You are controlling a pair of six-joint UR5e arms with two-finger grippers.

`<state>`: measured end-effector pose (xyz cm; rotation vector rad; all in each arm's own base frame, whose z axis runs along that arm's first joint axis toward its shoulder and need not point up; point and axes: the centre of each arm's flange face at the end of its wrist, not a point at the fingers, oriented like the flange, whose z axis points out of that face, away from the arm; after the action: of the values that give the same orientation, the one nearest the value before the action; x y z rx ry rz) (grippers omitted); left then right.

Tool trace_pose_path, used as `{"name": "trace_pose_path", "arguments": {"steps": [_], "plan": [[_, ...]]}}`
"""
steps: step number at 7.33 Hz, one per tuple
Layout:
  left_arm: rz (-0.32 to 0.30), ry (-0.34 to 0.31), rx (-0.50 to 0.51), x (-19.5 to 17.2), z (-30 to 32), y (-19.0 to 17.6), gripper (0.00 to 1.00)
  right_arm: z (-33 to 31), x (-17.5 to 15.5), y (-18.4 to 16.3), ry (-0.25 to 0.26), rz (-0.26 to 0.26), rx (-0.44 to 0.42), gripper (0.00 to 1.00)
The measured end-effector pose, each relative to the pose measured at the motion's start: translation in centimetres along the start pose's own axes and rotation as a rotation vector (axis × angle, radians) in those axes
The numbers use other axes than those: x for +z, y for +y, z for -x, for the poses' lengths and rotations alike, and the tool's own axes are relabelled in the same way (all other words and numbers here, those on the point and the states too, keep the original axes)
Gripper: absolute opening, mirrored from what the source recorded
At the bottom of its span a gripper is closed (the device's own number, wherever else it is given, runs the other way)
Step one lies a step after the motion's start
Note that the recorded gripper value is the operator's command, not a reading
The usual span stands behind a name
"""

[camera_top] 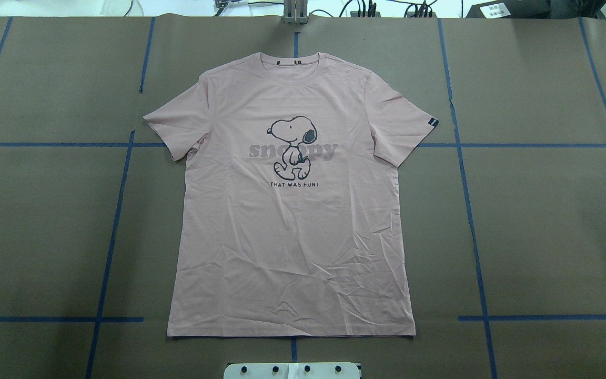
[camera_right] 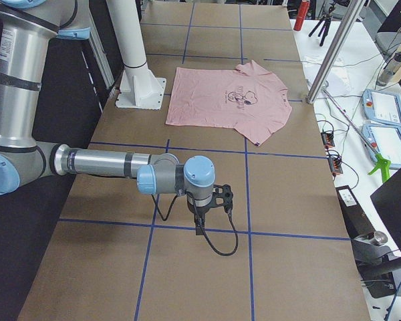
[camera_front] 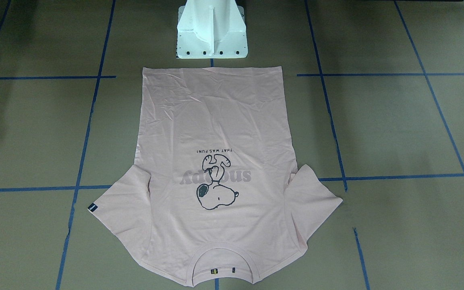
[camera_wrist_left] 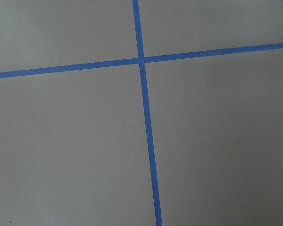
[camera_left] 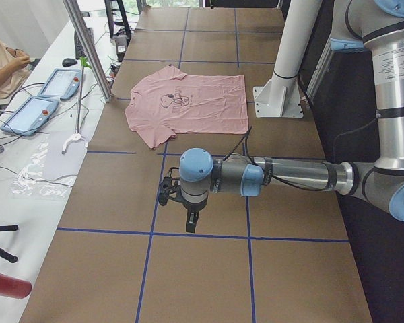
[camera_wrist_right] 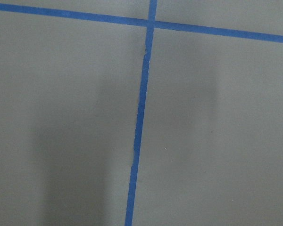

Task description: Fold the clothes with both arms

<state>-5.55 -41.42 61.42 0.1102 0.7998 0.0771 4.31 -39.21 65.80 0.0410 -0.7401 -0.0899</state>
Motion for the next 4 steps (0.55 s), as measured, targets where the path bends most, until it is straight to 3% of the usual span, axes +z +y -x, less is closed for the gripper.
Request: {"name": "trace_pose_path", "arguments": {"steps": [4], "plan": [[-0.003, -0.002, 0.005, -0.09, -0.16, -0.02, 1.00, -0.09, 0.05, 0.02, 0.003, 0.002, 0.006, 1.00]]}}
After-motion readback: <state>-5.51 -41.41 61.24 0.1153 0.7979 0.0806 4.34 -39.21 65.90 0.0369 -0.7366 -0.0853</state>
